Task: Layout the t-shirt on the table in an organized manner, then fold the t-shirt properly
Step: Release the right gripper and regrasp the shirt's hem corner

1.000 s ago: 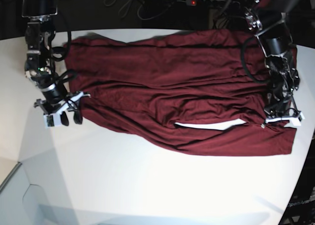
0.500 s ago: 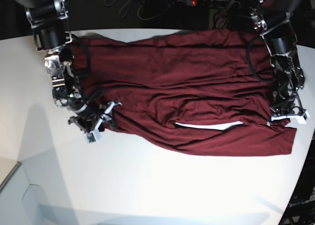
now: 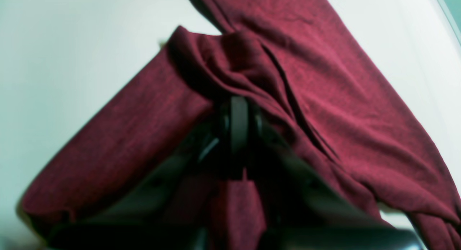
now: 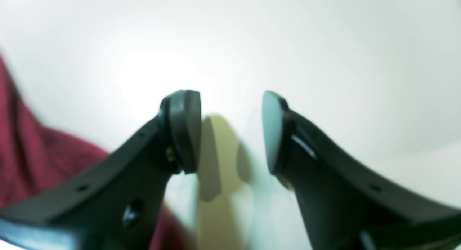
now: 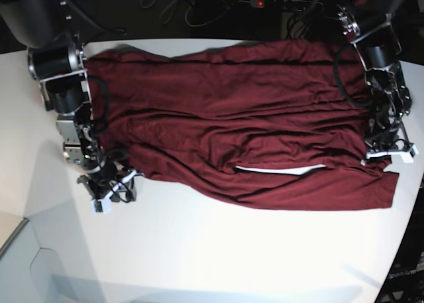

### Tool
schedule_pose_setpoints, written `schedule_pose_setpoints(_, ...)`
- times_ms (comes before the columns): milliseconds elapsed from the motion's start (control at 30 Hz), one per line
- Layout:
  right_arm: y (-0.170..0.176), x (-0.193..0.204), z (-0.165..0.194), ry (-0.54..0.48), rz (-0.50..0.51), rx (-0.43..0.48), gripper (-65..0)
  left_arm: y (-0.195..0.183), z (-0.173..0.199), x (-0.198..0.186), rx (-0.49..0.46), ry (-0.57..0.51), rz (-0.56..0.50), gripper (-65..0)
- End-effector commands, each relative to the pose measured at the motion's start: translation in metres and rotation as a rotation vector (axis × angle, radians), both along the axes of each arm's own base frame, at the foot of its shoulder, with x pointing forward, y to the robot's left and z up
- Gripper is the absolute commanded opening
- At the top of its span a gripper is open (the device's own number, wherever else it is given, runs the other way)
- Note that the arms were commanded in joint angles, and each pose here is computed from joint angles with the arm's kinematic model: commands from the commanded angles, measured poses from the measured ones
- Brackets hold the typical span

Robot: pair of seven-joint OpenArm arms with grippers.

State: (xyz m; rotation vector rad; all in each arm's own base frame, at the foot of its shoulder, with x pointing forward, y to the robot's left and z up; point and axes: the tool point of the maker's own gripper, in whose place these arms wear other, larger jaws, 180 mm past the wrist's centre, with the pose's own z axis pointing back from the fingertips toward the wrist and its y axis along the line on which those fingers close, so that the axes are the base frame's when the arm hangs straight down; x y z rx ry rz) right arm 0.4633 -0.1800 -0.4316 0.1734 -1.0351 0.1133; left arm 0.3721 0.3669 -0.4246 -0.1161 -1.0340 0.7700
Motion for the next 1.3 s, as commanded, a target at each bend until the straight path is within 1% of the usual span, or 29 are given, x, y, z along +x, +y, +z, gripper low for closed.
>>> schedule_pose_setpoints(0,-0.016,-0.001,-0.005,0.046,-0.021,-0.045,-37.0,0.011,0.019,0.010,0.027,-0.041,0.008,-64.8)
schedule_pose_setpoints(67,-0.015,0.007,0.005,0.013,-0.016,-0.041,-37.0,0.010,0.019,0.011,0.025,-0.043,0.007,-64.8)
schedule_pose_setpoints(133,-0.008,0.017,0.024,-0.038,0.008,-0.042,-37.2,0.009,0.019,0.012,0.023,-0.043,0.006,-64.8)
schedule_pose_setpoints(200,-0.012,0.014,0.038,-0.062,0.037,-0.072,-39.6,0.008,0.019,0.012,0.022,-0.044,0.006,-64.8)
schedule_pose_setpoints(267,0.000,0.007,0.052,-0.088,0.084,-0.088,-45.2,0.009,0.020,0.012,0.023,-0.046,0.006,-64.8)
schedule_pose_setpoints(367,0.028,-0.007,0.070,-0.123,0.159,-0.094,-62.2,0.009,0.022,0.013,0.026,-0.051,0.005,-64.8)
schedule_pose_setpoints(400,0.036,-0.012,0.074,-0.127,0.178,-0.094,-65.0,0.008,0.022,0.013,0.025,-0.051,0.005,-64.8)
schedule_pose_setpoints(467,0.044,-0.018,0.074,-0.102,0.200,-0.103,-65.0,0.008,0.022,0.013,0.025,-0.051,0.005,-64.8)
schedule_pose_setpoints(533,0.061,-0.024,0.063,-0.053,0.237,-0.104,-64.4,0.008,0.022,0.013,0.025,-0.051,0.005,-64.8)
schedule_pose_setpoints(567,0.064,-0.027,0.055,-0.027,0.246,-0.110,-64.4,0.007,0.021,0.014,0.023,-0.051,0.004,-64.8)
schedule_pose_setpoints(733,0.084,-0.034,0.033,0.039,0.327,-0.153,-64.4,0.007,0.021,0.013,0.022,-0.050,0.005,-64.8)
schedule_pose_setpoints(833,0.084,-0.035,0.014,0.099,0.355,-0.194,-64.4,0.007,0.021,0.013,0.022,-0.050,0.005,-64.8)
schedule_pose_setpoints(933,0.074,-0.033,-0.008,0.178,0.331,-0.212,-64.4,0.010,0.021,0.012,0.026,-0.048,0.006,-64.8)
schedule_pose_setpoints(1033,0.055,-0.023,-0.018,0.214,0.282,-0.220,-64.4,0.010,0.022,0.012,0.028,-0.048,0.006,-64.9)
schedule_pose_setpoints(1133,0.033,-0.009,-0.018,0.192,0.220,-0.219,-64.4,0.009,0.022,0.013,0.025,-0.050,0.005,-64.9)
schedule_pose_setpoints(1267,0.011,0.008,-0.010,0.153,0.162,-0.219,-64.4,0.008,0.038,0.019,0.049,-0.090,-0.004,-64.9)
